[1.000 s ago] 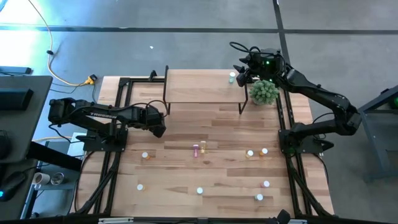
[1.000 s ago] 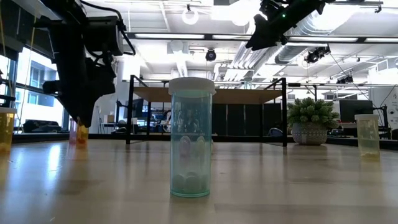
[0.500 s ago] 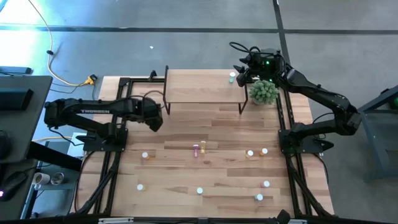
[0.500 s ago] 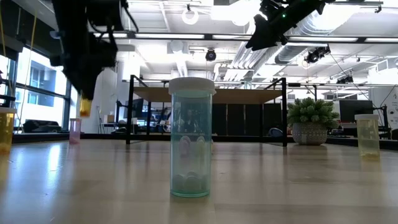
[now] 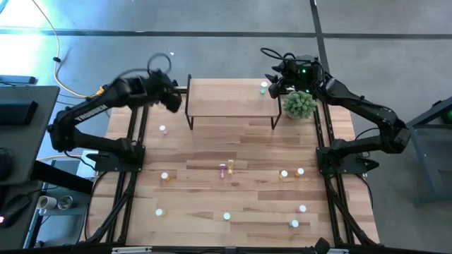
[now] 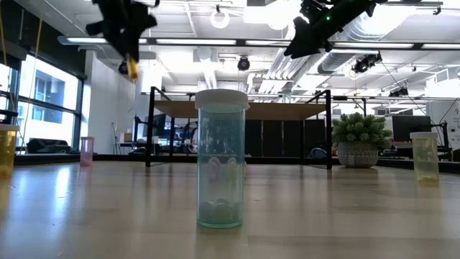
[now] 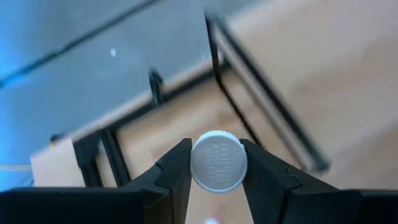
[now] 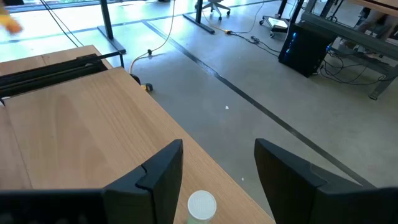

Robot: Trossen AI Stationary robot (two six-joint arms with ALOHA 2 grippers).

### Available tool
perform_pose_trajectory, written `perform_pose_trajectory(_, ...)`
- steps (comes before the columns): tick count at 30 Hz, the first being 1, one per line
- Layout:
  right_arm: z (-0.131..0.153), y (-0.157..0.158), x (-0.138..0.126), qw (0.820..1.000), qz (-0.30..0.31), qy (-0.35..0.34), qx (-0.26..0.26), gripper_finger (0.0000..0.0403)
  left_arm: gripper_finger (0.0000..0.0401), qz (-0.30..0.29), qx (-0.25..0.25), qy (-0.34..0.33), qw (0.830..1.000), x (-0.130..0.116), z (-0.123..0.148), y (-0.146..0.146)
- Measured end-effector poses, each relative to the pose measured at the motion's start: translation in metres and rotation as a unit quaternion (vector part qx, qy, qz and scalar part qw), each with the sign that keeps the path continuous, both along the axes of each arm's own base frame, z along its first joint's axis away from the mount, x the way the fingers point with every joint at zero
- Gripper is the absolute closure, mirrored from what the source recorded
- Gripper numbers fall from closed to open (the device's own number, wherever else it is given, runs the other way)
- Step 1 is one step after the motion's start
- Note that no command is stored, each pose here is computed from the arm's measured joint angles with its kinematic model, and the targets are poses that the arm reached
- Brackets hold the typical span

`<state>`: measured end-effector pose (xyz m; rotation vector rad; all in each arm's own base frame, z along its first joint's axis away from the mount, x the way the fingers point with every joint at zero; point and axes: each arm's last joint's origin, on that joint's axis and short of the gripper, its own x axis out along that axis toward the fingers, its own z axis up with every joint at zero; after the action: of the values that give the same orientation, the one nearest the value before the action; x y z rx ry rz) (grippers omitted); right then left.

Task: Pick and place medicine bottles onto shelf by color
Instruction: Put the top orange pill bottle on the shelf

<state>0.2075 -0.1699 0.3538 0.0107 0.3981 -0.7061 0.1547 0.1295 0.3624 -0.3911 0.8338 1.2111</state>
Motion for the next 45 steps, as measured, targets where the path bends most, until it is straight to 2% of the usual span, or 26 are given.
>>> perform_pose_trajectory(7,0.0,0.0,0.0,1.0,0.0,0.0,0.0,0.0212,0.0288,-0.023,0.079,-0.024,0.996,0.004,0.053,0.025)
perform_pose_trajectory(14,0.0,0.0,0.0,1.0,-0.004,-0.008,0.008,0.0212,0.0288,-0.076,0.102,0.022,0.992,0.039,0.07,0.058)
perform_pose_trajectory(20,-0.001,0.0,0.0,1.0,-0.004,-0.003,0.012,0.0212,0.0288,-0.186,0.044,0.039,0.981,0.08,0.049,0.087)
perform_pose_trajectory(23,-0.002,0.0,0.0,1.0,-0.004,-0.001,0.014,0.0212,0.0288,-0.21,0.018,0.062,0.976,0.095,0.032,0.099)
perform_pose_trajectory(30,-0.002,0.0,-0.001,1.0,-0.004,0.002,0.013,0.0212,0.0288,-0.218,-0.049,0.117,0.968,0.107,-0.002,0.114)
perform_pose_trajectory(45,-0.002,0.0,0.0,1.0,-0.003,0.002,0.011,0.0212,0.0288,-0.214,-0.138,0.076,0.964,0.104,-0.03,0.141)
